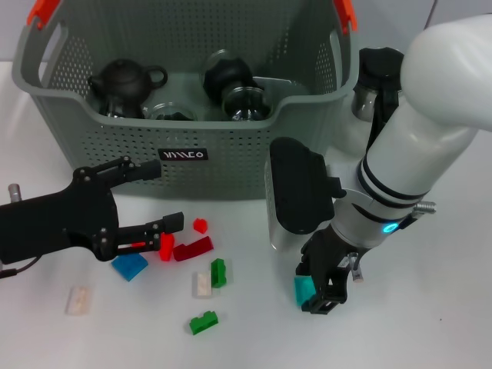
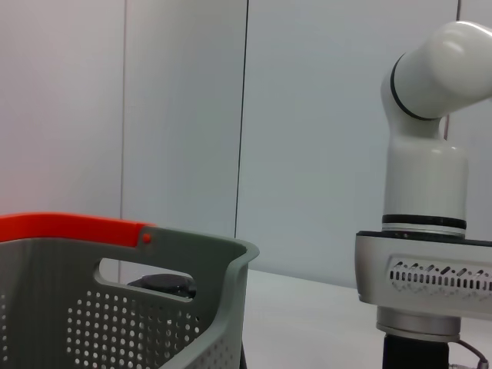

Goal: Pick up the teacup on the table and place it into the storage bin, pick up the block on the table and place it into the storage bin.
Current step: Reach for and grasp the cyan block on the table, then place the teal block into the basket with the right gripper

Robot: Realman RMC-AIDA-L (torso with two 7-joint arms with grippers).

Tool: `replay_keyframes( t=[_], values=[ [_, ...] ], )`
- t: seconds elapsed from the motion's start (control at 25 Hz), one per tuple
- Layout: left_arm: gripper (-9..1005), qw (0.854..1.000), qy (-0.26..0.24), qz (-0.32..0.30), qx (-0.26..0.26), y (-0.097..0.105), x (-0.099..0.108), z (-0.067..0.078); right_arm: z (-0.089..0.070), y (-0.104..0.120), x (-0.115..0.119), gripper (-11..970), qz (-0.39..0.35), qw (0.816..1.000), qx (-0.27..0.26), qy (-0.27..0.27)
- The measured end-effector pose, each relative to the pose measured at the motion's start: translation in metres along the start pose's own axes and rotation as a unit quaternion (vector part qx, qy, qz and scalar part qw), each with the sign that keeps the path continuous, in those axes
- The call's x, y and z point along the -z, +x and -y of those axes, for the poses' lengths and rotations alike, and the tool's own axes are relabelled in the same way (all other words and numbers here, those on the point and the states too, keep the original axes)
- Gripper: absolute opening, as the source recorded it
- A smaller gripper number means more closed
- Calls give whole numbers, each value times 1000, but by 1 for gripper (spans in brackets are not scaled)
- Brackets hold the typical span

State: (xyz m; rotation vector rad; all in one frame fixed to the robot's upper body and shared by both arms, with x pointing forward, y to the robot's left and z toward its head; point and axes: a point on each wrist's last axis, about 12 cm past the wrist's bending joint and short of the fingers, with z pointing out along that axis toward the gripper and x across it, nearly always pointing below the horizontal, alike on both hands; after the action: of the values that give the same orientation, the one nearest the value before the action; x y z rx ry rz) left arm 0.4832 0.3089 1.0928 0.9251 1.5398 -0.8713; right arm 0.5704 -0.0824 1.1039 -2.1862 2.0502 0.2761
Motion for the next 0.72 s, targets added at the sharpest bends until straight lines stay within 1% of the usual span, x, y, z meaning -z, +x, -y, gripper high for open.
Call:
replay_keyframes(
  t=[0.08, 0.24, 0.32, 0.4, 0.48, 0.6, 0.72],
  values=[
    [846, 1000, 0, 0, 1, 0, -1, 0, 1, 0, -1, 671, -2, 1000, -2, -3],
    [846, 1000, 3, 2, 3, 1, -2, -2, 1, 0, 0, 543, 5, 1000, -9, -15],
    [846, 1000, 3, 3, 3, 1, -2, -2, 1, -1, 5, 479, 15, 1000, -14, -16],
    [846, 1000, 3, 4, 3, 1, -1, -2, 2, -2, 13, 436, 29, 999, -20, -17],
    [846, 1000, 3, 5, 2, 1, 0, -1, 6, -1, 28, 444, 52, 998, -33, -13],
    [846, 1000, 5, 6, 1, 2, 2, 1, 14, 5, 57, 457, 88, 995, -53, 13],
    [847, 1000, 5, 7, -1, 3, 4, 3, 19, 14, 100, 470, 133, 987, -69, 55]
  ],
)
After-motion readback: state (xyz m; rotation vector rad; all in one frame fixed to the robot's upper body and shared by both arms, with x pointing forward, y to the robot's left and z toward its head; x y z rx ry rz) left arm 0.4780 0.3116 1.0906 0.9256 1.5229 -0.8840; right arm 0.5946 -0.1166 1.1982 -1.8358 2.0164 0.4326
